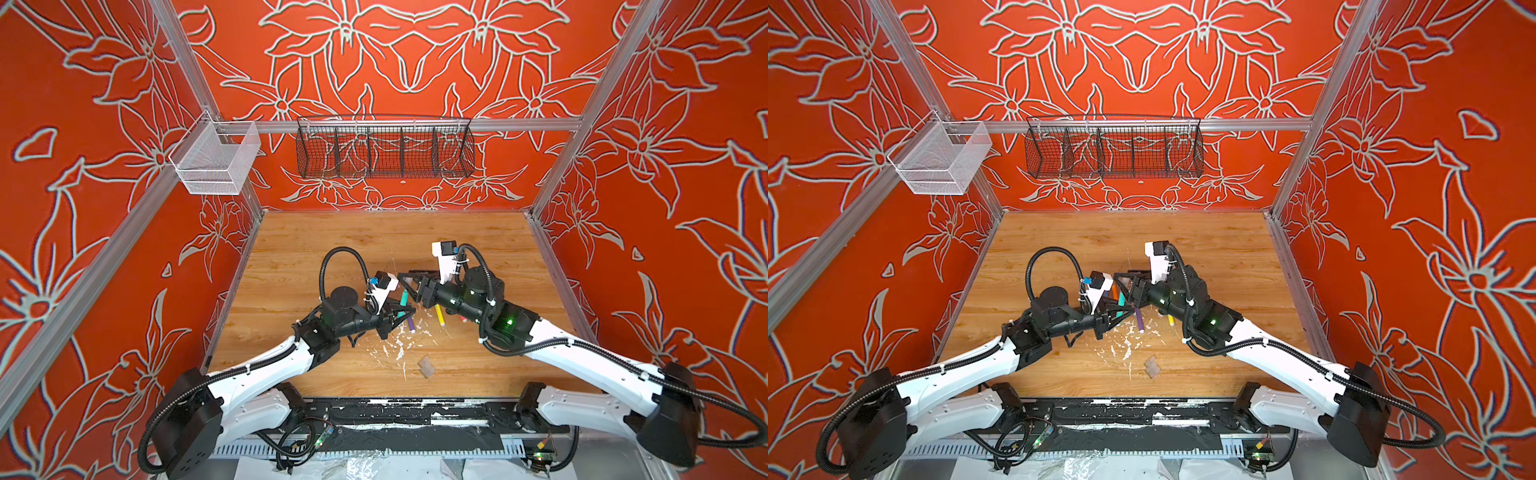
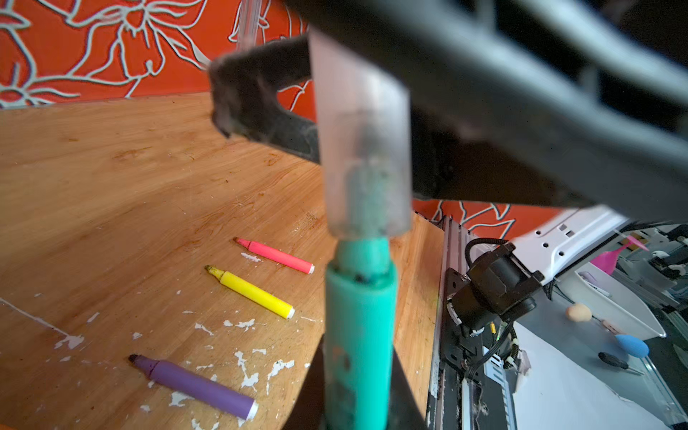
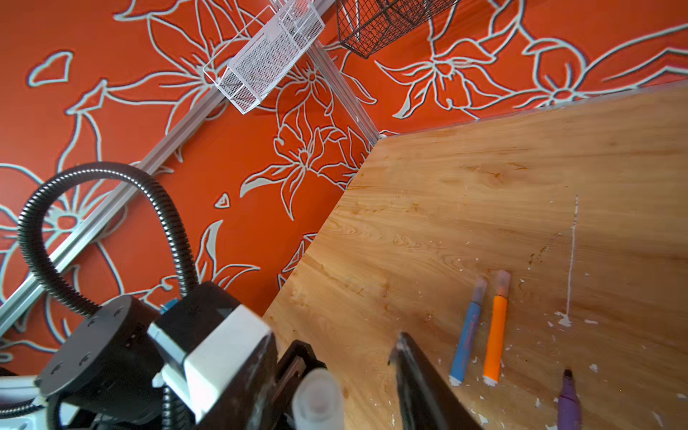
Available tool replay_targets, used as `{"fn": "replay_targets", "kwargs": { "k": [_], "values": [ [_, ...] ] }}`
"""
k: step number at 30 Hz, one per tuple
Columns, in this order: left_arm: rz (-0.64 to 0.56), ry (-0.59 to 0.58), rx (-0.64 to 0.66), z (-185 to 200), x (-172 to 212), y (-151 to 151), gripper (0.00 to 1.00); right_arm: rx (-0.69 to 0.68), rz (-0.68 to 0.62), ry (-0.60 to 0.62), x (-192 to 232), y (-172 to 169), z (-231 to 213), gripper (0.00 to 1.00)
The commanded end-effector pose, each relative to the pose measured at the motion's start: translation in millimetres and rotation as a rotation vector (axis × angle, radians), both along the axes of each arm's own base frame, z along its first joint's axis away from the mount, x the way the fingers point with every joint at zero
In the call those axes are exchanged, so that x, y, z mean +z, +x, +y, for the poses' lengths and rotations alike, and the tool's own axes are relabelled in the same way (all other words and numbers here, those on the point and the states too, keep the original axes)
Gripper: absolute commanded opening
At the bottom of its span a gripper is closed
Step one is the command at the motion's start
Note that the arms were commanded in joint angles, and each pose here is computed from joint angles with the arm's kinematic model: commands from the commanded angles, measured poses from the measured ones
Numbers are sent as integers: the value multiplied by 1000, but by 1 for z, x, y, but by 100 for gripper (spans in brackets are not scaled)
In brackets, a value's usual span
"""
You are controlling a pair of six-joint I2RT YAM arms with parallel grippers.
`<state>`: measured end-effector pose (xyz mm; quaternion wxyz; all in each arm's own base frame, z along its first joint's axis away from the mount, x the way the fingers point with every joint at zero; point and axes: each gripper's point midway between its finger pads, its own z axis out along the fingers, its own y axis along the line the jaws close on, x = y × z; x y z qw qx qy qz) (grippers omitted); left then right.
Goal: Insert the pens into the pen caps
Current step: 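Press the cap down onto the green marker with the right gripper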
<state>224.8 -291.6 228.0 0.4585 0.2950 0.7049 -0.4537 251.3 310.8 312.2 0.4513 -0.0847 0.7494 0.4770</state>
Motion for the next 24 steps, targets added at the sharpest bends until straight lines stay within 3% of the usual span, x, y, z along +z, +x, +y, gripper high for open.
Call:
{"fn": "replay_targets", "kwargs": {
  "k": [1, 9, 17, 24],
  "values": [
    [-57, -7, 1, -1, 15, 1, 0, 24, -7, 12, 12, -2, 3, 48],
    [-56, 1, 11, -1, 13, 3, 0, 54, 5, 19, 11, -4, 10, 37],
    [-51, 9, 18, -1, 10, 5, 0, 80, 0, 22, 14, -10, 10, 19],
    [-38, -19, 6, -1, 14, 2, 0, 138, 5, -32, -10, -18, 15, 8]
  ]
}}
